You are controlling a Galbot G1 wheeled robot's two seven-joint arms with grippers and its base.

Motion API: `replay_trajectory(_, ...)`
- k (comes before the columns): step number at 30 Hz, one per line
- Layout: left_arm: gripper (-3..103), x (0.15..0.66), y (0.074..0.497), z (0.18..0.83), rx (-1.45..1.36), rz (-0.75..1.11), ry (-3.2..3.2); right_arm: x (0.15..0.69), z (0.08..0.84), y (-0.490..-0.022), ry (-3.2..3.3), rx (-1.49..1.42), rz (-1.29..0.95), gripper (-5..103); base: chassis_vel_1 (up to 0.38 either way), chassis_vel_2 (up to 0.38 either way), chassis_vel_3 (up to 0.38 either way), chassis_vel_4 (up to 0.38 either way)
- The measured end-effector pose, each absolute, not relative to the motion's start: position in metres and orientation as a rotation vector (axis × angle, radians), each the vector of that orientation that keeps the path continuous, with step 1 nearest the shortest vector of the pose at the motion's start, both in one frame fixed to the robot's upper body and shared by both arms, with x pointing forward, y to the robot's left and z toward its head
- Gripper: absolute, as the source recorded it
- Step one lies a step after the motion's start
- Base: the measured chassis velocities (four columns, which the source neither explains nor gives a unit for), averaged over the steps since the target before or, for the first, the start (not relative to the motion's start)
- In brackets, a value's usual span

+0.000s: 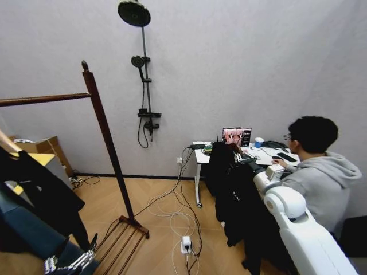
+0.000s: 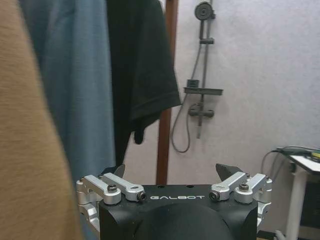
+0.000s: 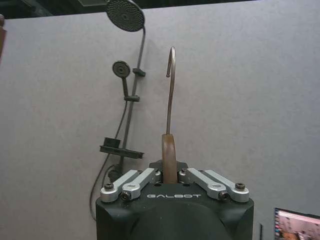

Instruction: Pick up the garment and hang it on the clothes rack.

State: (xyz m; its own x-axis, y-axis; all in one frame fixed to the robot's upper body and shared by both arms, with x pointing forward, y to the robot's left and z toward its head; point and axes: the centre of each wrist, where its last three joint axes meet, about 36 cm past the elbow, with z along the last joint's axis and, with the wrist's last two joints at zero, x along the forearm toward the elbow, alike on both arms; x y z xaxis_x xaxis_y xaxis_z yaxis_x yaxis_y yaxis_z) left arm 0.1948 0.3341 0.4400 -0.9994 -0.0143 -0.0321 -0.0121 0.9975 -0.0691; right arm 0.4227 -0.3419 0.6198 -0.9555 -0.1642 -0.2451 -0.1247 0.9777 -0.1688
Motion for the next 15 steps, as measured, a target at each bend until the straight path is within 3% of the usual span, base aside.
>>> replay_trajectory(15,100,0.1948,0.3341,0.44,-0.02,-0.107,3.107,0.42,0.6183,-0.3361,2.885,-0.214,-0.173,9,0.122,0.124,0.126,0.123)
